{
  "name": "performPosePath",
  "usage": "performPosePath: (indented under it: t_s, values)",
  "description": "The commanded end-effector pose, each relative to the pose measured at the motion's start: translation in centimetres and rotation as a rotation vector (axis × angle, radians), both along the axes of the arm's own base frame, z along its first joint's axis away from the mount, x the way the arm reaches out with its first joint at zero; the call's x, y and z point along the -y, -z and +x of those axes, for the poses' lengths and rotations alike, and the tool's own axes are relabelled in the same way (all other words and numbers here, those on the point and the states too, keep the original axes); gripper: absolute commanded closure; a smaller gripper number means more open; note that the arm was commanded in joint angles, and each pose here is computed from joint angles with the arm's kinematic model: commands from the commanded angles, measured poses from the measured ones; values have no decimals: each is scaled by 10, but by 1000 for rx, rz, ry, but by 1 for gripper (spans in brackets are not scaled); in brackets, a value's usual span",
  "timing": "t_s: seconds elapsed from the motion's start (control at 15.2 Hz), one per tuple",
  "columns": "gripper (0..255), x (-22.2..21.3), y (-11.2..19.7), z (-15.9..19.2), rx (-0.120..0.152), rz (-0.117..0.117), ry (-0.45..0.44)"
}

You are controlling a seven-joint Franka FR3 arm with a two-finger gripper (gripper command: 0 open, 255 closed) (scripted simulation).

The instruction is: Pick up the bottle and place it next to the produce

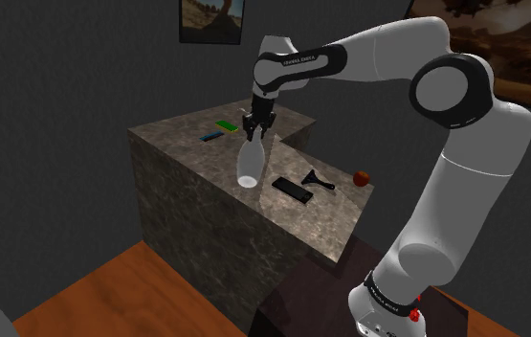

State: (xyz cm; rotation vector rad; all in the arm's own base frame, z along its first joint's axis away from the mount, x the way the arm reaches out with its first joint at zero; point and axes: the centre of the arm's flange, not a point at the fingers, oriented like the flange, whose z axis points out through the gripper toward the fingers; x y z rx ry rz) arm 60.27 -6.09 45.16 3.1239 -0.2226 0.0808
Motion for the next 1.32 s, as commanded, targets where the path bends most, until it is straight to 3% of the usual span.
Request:
performPosePath:
  t_s: [0.0, 1.25]
  values:
    - [255, -1, -10, 0, 0, 0, 0]
    - [255, -1, -110, 0, 0, 0, 0]
